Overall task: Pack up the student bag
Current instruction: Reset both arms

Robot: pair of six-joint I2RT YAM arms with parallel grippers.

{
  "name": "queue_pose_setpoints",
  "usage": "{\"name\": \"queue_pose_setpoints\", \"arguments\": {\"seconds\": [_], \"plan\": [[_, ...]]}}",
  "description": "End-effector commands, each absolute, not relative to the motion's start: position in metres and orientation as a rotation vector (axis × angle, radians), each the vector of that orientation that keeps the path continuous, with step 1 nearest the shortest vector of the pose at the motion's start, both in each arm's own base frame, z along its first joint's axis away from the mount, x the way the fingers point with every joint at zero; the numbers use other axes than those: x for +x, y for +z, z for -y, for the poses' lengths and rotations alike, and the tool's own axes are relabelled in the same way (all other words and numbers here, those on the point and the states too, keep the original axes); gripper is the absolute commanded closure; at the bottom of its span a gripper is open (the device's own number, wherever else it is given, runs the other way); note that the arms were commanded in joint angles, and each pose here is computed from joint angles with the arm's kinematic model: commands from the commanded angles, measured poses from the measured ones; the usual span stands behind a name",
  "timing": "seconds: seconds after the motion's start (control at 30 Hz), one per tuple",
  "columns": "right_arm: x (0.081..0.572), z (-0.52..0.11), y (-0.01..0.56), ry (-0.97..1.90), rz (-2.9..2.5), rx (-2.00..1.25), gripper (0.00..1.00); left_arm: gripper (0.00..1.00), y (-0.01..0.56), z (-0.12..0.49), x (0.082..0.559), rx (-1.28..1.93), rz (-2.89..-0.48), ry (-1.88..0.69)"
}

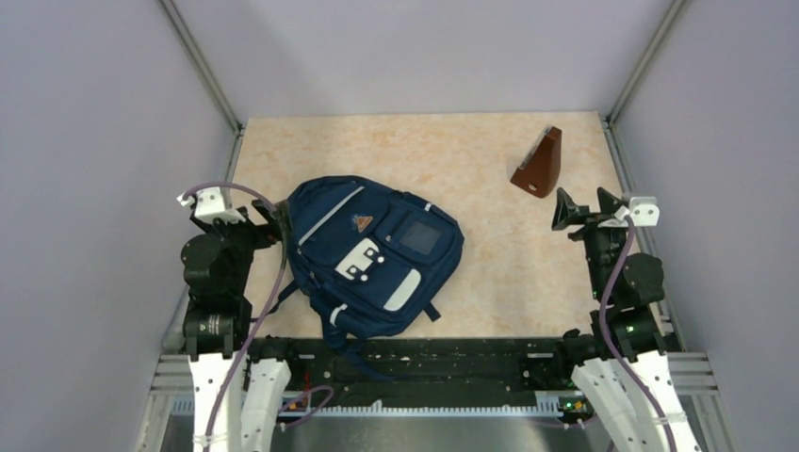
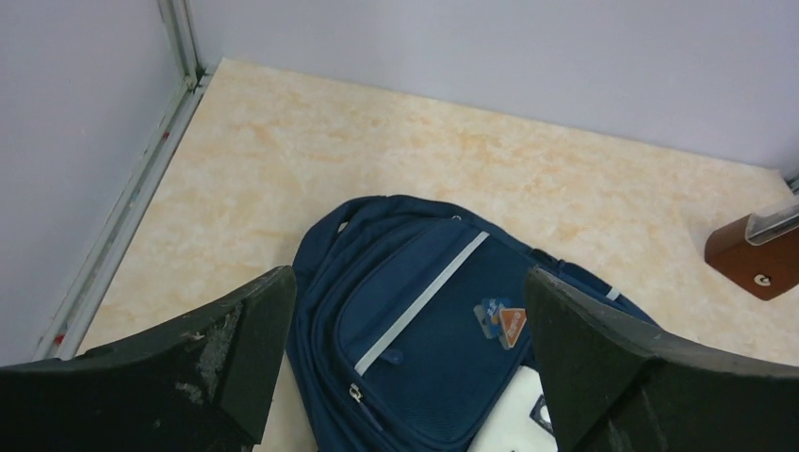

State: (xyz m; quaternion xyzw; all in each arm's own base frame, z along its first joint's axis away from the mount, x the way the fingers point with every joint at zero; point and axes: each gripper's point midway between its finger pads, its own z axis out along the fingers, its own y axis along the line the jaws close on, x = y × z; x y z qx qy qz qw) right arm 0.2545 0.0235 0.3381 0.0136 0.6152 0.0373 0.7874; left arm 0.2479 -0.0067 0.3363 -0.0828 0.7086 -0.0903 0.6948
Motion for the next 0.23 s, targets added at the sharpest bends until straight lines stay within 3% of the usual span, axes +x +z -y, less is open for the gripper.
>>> {"name": "queue_pose_setpoints", "arguments": {"seconds": [0.0, 0.2], "plan": [[0.2531, -0.0178, 0.3475, 0.053, -1.297, 0.044, 0.27, 0.05, 0.3289, 0.0004, 0.2462, -0.198, -1.581, -0.161], [0.2558, -0.019, 0.3444, 0.052, -1.314, 0.037, 0.27, 0.05, 0.3318, 0.0006, 0.2461, -0.191, -1.58, -0.158]]}}
